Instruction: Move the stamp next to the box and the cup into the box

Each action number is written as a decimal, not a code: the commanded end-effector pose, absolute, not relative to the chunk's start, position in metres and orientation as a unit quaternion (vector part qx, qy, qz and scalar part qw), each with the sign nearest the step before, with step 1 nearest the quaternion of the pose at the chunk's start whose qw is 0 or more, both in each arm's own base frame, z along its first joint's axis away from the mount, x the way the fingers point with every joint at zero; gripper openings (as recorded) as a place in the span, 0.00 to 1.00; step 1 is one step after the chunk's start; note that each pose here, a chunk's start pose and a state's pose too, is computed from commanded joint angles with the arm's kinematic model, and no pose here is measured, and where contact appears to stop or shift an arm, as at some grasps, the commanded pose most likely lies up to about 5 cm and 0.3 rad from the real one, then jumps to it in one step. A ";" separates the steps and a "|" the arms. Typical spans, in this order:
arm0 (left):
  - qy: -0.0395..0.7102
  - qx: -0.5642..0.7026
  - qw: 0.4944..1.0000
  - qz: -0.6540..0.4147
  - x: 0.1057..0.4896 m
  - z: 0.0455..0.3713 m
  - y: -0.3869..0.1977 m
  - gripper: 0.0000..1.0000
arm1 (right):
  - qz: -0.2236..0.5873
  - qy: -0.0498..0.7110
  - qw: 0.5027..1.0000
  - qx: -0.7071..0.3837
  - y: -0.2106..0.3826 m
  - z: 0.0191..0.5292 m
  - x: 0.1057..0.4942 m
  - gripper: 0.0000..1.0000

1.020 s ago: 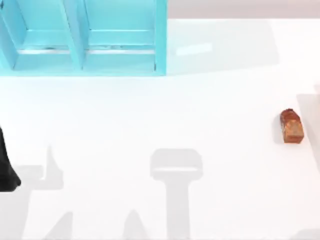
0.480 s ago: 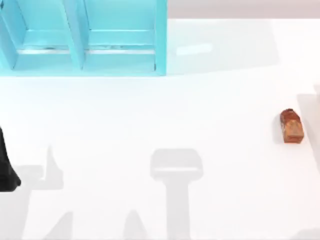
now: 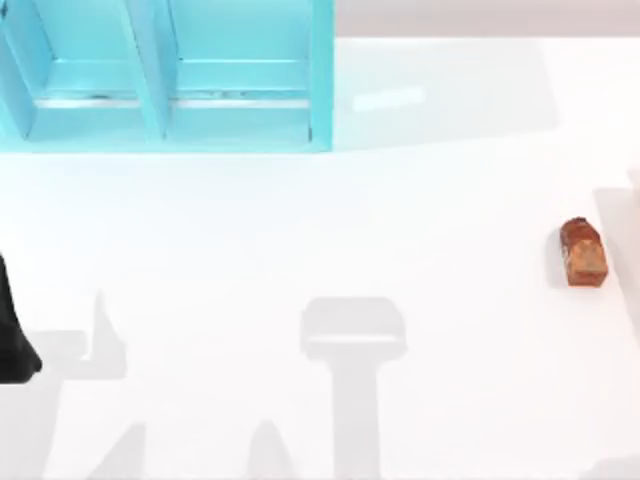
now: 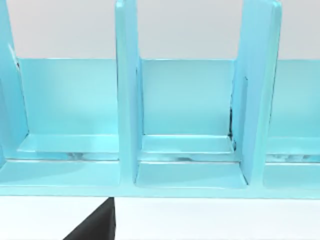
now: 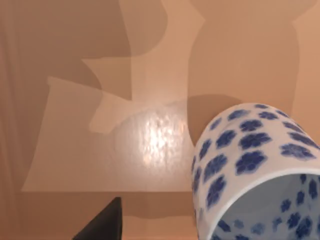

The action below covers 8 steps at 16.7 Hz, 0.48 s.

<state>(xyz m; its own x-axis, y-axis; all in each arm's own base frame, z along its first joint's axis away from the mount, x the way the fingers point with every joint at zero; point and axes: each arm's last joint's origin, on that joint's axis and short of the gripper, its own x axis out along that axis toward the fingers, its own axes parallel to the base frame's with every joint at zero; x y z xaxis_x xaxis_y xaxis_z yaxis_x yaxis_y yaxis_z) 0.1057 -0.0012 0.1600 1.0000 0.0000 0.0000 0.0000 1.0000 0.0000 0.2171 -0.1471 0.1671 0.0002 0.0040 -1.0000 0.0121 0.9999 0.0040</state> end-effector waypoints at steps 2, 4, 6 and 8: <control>0.000 0.000 1.000 0.000 0.106 0.160 -0.001 1.00 | -0.003 0.707 0.707 0.005 -0.147 0.167 0.217 1.00; 0.000 0.000 1.000 0.000 0.106 0.160 -0.001 1.00 | -0.003 0.707 0.708 0.006 -0.148 0.171 0.218 1.00; 0.000 0.000 1.000 0.000 0.106 0.160 -0.001 1.00 | -0.005 0.705 0.709 0.006 -0.150 0.185 0.220 1.00; 0.000 0.000 1.000 0.000 0.106 0.160 -0.001 1.00 | -0.005 0.706 0.708 0.007 -0.152 0.206 0.222 1.00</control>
<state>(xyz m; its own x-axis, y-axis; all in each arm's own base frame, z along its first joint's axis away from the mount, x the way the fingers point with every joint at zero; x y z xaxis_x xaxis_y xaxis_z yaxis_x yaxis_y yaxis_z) 0.1057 -0.0012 0.1600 1.0000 0.0000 0.0000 0.0000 1.0000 0.0000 0.2215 -0.1515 0.2059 0.0019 0.0033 -1.0000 0.0165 0.9999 0.0033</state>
